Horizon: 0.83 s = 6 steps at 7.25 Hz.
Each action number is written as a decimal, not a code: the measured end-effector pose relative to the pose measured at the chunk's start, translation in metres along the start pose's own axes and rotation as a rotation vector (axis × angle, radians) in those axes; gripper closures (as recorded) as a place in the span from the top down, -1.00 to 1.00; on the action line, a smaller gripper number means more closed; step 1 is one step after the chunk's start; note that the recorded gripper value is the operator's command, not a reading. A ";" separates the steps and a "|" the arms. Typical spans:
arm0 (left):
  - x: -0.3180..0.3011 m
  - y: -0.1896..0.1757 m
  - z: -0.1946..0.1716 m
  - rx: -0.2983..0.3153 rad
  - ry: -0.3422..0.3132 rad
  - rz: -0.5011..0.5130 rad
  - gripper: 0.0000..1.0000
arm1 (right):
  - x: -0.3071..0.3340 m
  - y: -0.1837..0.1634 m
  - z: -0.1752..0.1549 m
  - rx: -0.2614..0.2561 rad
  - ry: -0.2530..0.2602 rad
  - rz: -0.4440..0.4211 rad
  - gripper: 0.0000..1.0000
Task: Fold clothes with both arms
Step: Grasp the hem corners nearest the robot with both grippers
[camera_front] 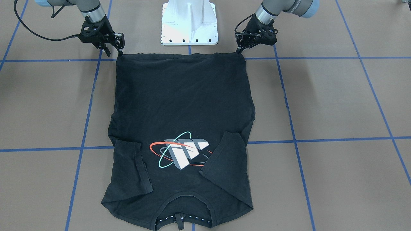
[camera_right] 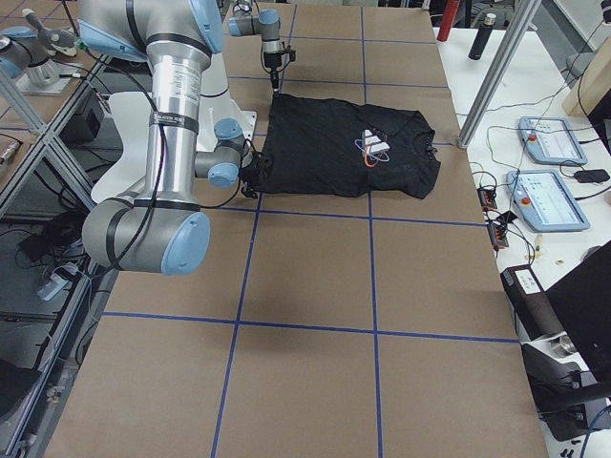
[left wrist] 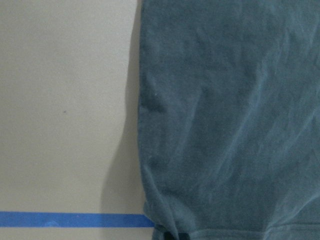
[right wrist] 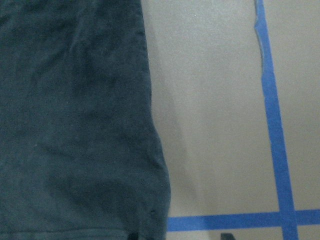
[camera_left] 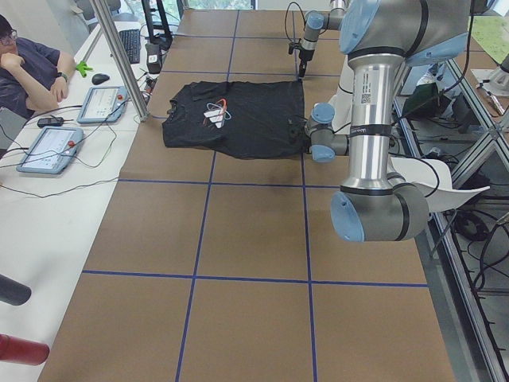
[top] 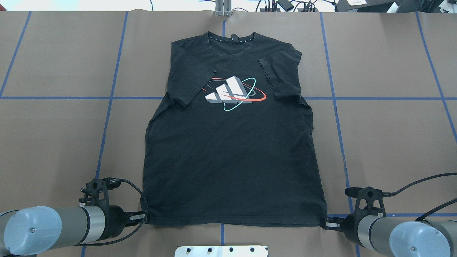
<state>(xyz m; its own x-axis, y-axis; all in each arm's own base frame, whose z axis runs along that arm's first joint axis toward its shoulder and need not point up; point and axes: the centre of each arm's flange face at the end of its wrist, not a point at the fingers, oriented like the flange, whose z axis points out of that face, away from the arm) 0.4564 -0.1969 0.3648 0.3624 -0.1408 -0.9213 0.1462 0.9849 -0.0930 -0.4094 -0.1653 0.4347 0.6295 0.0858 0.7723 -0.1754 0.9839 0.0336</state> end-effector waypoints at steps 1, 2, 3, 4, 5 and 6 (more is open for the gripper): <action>0.000 0.000 -0.001 0.000 0.001 0.000 -1.00 | -0.001 0.005 0.002 0.000 0.000 -0.009 0.06; 0.000 0.000 -0.001 0.000 0.001 0.000 -1.00 | -0.002 0.009 0.002 -0.002 -0.001 -0.016 0.06; 0.000 0.000 -0.001 0.000 0.001 0.000 -1.00 | -0.003 0.013 0.003 -0.006 -0.002 -0.021 0.01; 0.000 0.000 -0.001 -0.001 0.001 0.000 -1.00 | -0.004 0.015 0.003 -0.009 -0.003 -0.024 -0.17; 0.000 0.000 -0.002 -0.001 0.002 0.000 -1.00 | -0.004 0.017 0.003 -0.012 -0.004 -0.025 -0.37; 0.000 0.000 -0.002 -0.001 0.002 0.000 -1.00 | -0.005 0.018 0.003 -0.014 -0.005 -0.024 -0.42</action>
<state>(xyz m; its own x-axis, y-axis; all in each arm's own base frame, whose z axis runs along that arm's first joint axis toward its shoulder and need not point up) 0.4547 -0.1964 0.3637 0.3609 -0.1404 -0.9220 0.1455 0.9850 -0.0931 -0.4182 -0.1484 0.4337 0.6296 0.0614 0.7745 -0.1494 0.9878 0.0431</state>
